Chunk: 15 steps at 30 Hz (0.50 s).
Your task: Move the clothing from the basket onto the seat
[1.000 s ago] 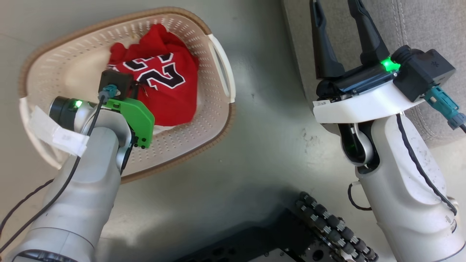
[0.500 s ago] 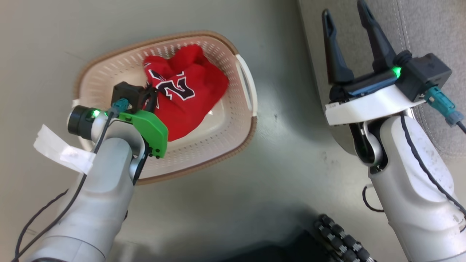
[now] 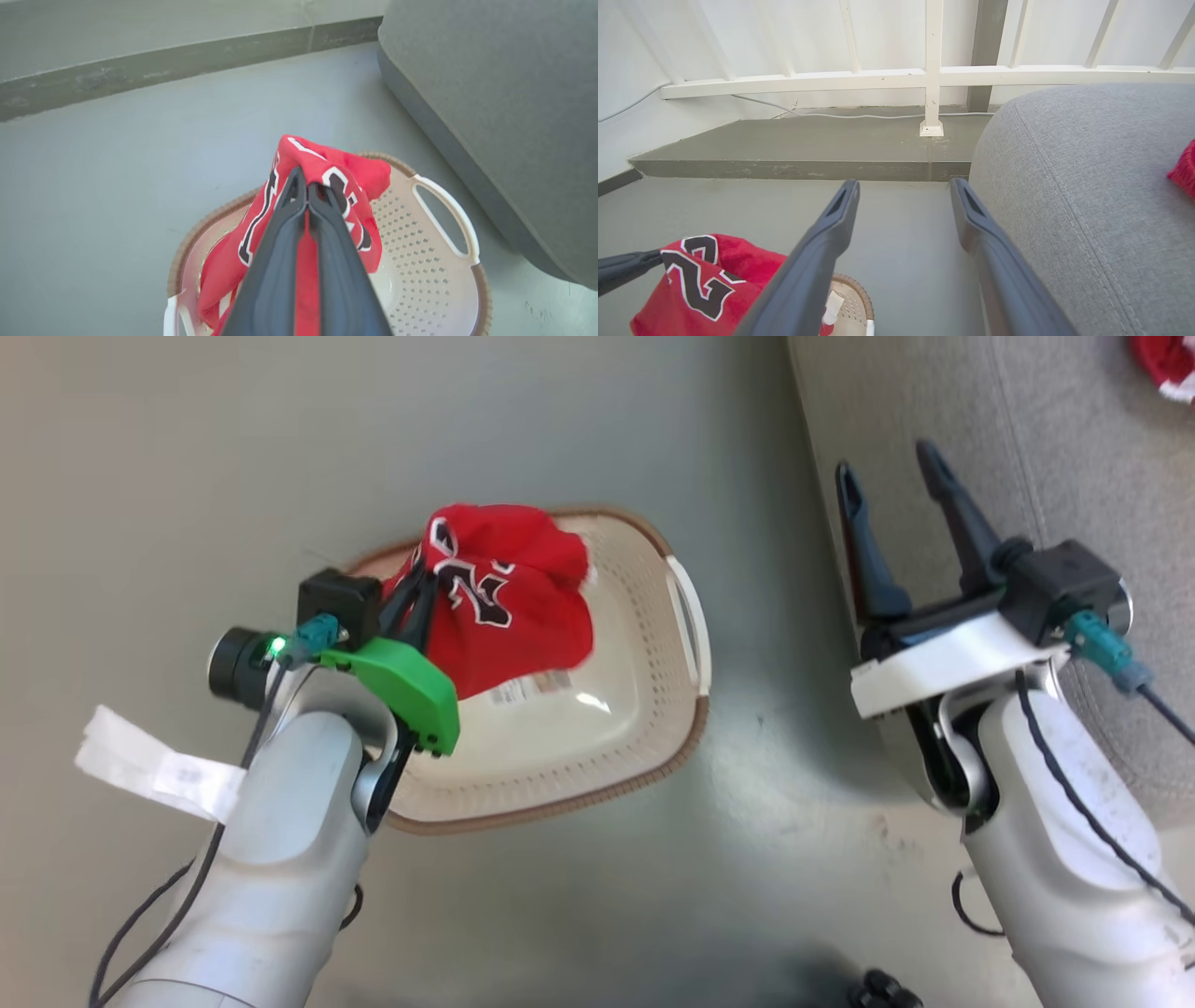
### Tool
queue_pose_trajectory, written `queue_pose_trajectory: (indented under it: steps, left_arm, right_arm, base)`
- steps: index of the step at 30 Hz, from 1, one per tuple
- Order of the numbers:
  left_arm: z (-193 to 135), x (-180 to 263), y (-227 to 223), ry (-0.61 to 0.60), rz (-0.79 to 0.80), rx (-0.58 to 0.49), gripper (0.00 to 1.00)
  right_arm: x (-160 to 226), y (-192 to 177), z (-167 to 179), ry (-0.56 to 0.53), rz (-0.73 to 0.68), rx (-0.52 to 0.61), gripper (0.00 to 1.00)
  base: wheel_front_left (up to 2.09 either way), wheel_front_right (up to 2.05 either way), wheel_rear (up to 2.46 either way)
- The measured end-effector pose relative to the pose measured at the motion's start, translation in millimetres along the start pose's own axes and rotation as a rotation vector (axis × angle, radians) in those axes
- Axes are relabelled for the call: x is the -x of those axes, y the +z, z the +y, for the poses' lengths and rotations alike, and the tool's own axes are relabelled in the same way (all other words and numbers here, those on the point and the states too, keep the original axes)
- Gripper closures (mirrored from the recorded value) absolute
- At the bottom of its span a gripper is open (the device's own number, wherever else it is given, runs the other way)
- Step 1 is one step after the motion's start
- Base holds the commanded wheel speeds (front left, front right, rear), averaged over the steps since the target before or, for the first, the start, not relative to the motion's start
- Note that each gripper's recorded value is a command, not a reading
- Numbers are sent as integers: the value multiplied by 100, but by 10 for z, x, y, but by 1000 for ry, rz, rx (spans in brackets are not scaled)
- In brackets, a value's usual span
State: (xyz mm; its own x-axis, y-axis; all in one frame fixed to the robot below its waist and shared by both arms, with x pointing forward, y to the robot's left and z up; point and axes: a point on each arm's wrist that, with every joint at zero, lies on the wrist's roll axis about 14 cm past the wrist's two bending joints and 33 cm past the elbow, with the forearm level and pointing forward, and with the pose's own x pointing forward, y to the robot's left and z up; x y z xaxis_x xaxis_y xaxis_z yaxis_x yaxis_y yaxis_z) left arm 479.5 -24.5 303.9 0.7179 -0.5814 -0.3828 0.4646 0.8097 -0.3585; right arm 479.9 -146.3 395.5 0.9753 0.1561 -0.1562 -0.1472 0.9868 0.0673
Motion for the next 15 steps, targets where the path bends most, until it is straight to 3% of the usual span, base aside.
queue_pose_trajectory:
  steps: [15]
  left_arm:
    - [-204, 636, 1204, 31, -347, -28, 100]
  right_arm:
    - [366, 235, 296, 50, -24, -22, 0]
  base:
    - [0, 0, 0]
